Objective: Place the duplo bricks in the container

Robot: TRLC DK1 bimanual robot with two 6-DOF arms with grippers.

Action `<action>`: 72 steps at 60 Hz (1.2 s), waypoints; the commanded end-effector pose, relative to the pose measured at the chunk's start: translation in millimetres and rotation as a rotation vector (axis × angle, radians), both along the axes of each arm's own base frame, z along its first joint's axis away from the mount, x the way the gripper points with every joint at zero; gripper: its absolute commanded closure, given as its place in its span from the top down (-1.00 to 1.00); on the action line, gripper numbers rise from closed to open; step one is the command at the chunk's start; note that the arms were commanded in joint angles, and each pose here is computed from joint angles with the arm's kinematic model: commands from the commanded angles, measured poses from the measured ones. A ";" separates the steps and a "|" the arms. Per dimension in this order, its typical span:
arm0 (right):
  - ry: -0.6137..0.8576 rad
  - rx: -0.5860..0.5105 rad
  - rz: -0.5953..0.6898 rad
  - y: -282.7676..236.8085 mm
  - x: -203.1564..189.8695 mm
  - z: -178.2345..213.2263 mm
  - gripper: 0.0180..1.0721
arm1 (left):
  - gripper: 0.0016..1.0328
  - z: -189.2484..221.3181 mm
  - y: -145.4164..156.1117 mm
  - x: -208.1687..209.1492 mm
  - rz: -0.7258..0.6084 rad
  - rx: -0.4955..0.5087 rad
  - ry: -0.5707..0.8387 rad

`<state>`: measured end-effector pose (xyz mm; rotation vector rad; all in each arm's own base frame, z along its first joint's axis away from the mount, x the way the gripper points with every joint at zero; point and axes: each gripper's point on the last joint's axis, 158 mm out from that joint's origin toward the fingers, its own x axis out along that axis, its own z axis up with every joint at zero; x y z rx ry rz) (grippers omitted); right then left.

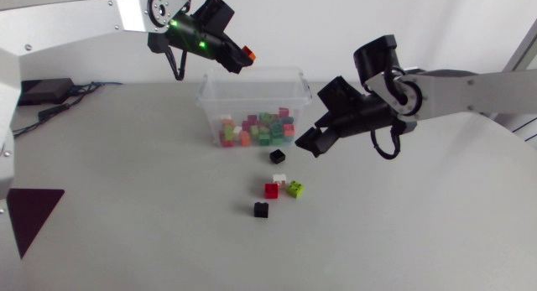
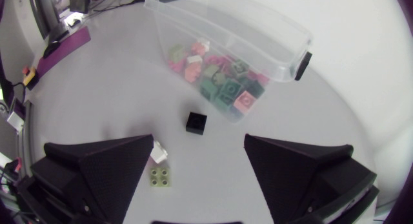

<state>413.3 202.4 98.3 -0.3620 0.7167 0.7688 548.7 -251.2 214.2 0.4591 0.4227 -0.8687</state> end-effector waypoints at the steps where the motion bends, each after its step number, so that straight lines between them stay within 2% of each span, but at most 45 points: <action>1: 0.025 -0.034 0.019 -7.5 -10.3 -14.1 0.93 | -0.56 -4.1 2.0 18.0 0.046 -0.023 0.004; 25: 0.187 -0.204 0.077 -2.8 -47.3 -86.9 0.93 | -0.50 -27.1 8.0 63.6 0.153 -0.032 -0.013; 29: 0.205 -0.222 0.088 0.2 -52.9 -93.3 0.93 | -0.16 -28.5 12.6 70.1 0.185 -0.027 -0.018; 30: 0.208 -0.228 0.092 1.2 -54.9 -95.3 0.93 | 0.04 -28.4 13.8 72.1 0.198 -0.030 -0.019; 31: 0.212 -0.232 0.094 2.0 -56.3 -96.3 0.93 | 0.10 -28.6 14.5 72.6 0.202 -0.028 -0.020; 35: 0.227 -0.250 0.103 5.1 -62.0 -102.2 0.93 | 0.57 -29.0 20.4 75.3 0.236 -0.016 -0.022; 37: 0.232 -0.254 0.107 7.0 -63.9 -104.6 0.93 | 0.90 -28.2 21.2 73.7 0.238 -0.015 -0.018; 38: 0.236 -0.257 0.110 8.0 -65.5 -106.3 0.93 | 0.92 -26.6 21.8 71.5 0.238 -0.015 -0.017; 46: 0.254 -0.305 0.116 12.8 -70.4 -121.5 0.93 | 0.92 -13.9 30.7 47.6 0.232 0.005 -0.009; 55: 0.265 -0.344 0.118 15.5 -70.3 -130.6 0.90 | 0.92 -9.3 34.9 -5.7 0.138 0.094 -0.017; 62: 0.277 -0.365 0.114 15.6 -65.5 -135.7 0.88 | 0.91 -28.3 37.0 -53.7 0.031 0.206 0.033; 69: 0.268 -0.368 0.118 19.7 -60.3 -135.4 0.72 | 0.89 -44.8 39.2 -90.9 -0.053 0.265 0.058; 72: 0.267 -0.370 0.119 21.3 -58.2 -136.6 0.72 | 0.89 -60.0 39.8 -107.8 -0.096 0.300 0.077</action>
